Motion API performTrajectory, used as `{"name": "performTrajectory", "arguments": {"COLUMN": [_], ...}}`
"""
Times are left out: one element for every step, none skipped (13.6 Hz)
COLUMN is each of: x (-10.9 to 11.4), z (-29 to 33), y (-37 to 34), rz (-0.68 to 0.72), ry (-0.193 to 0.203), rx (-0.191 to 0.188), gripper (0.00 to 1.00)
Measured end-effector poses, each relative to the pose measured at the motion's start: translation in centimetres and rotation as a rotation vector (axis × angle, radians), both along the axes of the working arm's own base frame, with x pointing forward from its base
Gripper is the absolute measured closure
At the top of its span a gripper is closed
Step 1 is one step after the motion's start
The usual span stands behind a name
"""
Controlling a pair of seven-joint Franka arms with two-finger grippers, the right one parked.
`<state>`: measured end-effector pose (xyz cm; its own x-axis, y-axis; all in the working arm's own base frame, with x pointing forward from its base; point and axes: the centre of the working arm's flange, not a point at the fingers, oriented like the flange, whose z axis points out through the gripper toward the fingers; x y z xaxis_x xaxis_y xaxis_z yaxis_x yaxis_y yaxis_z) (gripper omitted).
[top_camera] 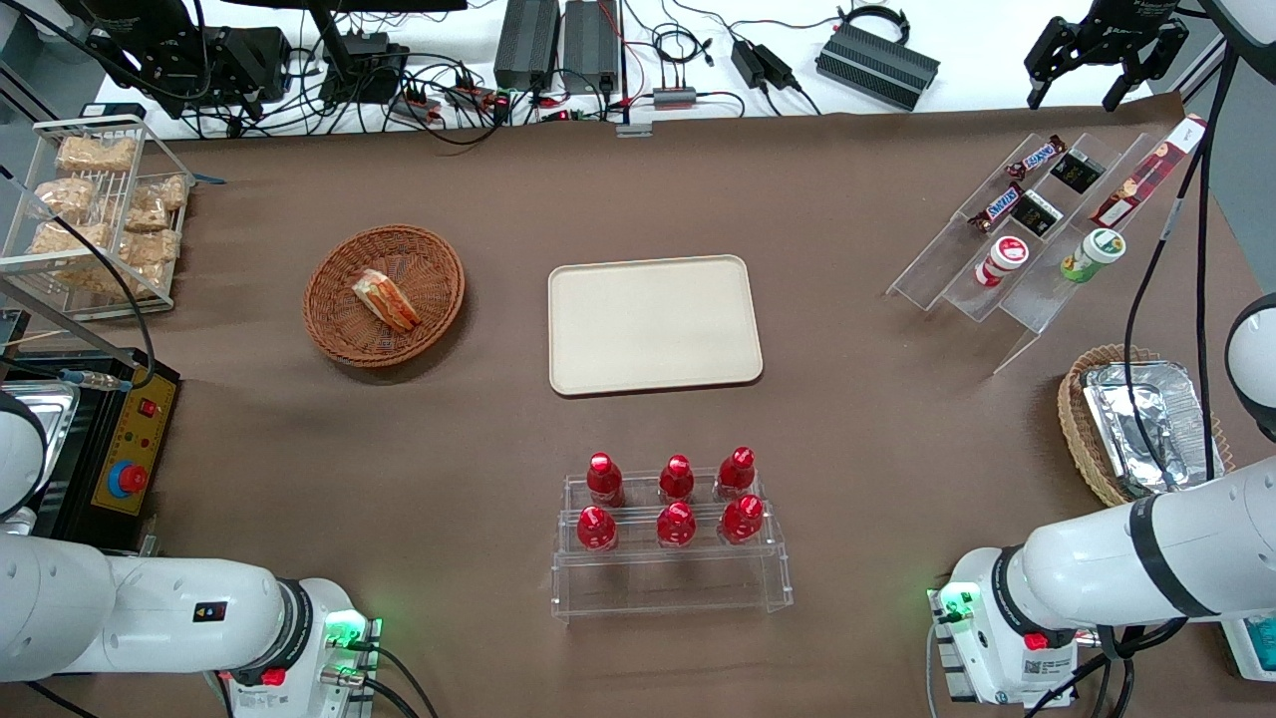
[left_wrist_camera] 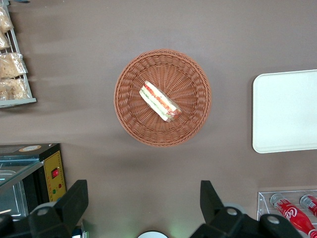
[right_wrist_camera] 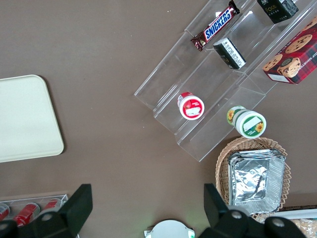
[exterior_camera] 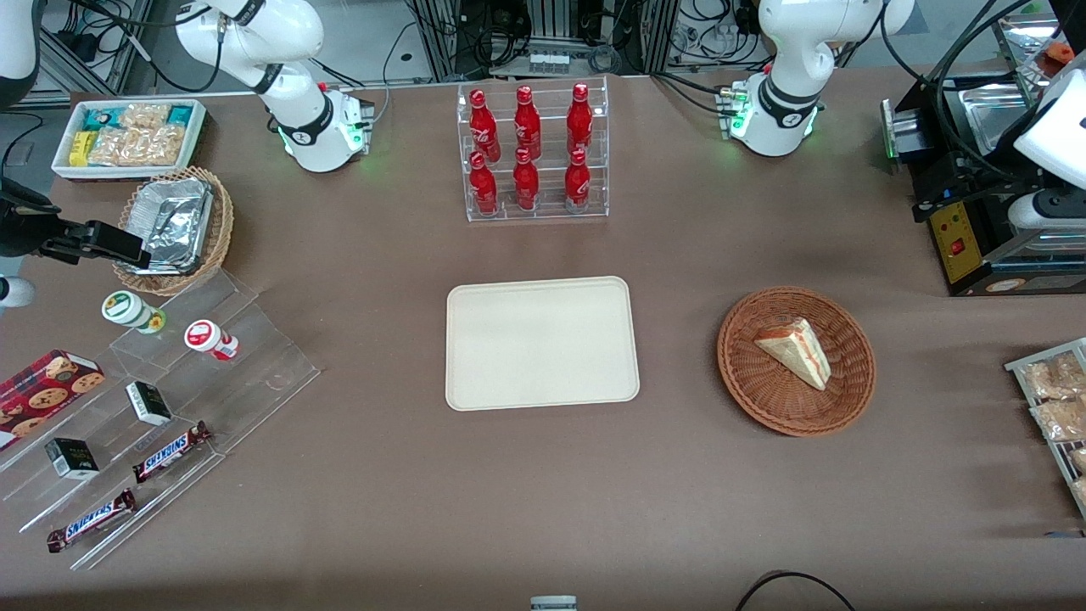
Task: Place sandwich from basket to tray
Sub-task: 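Move the left gripper over the sandwich in the woven basket, then lower the left gripper onto the wrapped sandwich and close on it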
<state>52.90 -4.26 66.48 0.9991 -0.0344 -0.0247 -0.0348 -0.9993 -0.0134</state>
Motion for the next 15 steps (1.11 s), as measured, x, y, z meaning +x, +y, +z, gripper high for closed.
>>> {"name": "performTrajectory", "arguments": {"x": [0.0, 0.0, 0.2, 0.7, 1.3, 2.1, 3.0, 3.9, 4.6, 5.2, 5.4, 5.4, 5.4, 5.3, 5.1], "z": [0.0, -0.2, -0.6, -1.4, -2.5, -3.8, -5.4, -7.2, -9.0, -10.9, -12.8, -14.7, -16.5, -18.4, -20.0], "y": [0.0, 0.0, 0.0, 0.0, -0.1, -0.1, -0.2, -0.2, -0.3, -0.4, -0.5, -0.6, -0.7, -0.8, -0.9], "rz": [0.000, 0.000, 0.000, 0.002, 0.005, 0.008, 0.013, 0.023, 0.047, 0.079, 0.108, 0.135, 0.169, 0.211, 0.254], "ry": [0.001, 0.003, 0.009, 0.013, 0.018, 0.023, 0.028, 0.030, 0.025, 0.016, 0.011, 0.007, -0.001, -0.010, -0.017], "rx": [0.000, 0.001, 0.001, 0.002, 0.002, 0.002, 0.002, 0.002, 0.002, 0.001, 0.001, 0.001, 0.001, 0.000, -0.001], "gripper": [0.00, 0.00, 0.00, 0.00, 0.00, 0.00, 0.00, 0.00, 0.00, 0.00, 0.00, 0.00, 0.00, 0.00, 0.00]}}
